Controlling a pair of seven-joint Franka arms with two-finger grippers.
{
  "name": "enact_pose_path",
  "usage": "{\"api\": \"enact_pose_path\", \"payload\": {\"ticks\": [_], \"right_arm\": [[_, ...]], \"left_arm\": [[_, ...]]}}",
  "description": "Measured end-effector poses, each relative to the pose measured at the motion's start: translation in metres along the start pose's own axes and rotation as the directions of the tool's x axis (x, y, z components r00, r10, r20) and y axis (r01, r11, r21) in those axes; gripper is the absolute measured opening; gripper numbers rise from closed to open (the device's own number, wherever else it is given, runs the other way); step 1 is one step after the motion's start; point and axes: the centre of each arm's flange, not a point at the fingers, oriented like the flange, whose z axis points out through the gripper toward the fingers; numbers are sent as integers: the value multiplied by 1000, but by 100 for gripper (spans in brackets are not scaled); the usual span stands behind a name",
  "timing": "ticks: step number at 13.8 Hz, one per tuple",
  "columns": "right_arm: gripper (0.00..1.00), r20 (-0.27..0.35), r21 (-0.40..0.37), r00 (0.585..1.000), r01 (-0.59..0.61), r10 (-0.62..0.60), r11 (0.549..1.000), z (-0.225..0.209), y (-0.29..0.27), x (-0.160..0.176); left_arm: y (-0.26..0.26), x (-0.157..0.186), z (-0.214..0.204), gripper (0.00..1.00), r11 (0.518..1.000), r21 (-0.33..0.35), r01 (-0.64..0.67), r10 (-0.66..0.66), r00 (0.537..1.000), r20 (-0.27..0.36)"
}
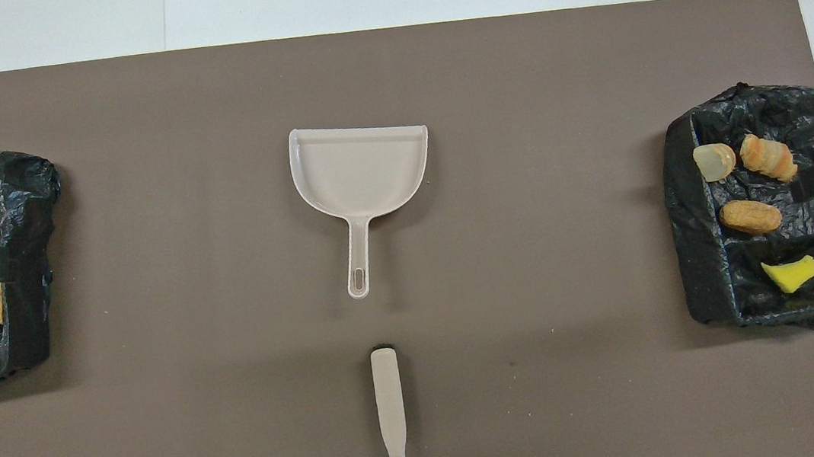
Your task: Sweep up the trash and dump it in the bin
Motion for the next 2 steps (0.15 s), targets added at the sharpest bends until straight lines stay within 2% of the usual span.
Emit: {"api": "enact_pose_path", "payload": {"ticks": [2], "right_arm": [[100,0,0,1000,0,0,1000,0,0,0]], "left_arm": [[0,0,-1,100,1000,0,0,0,1000,-1]]}}
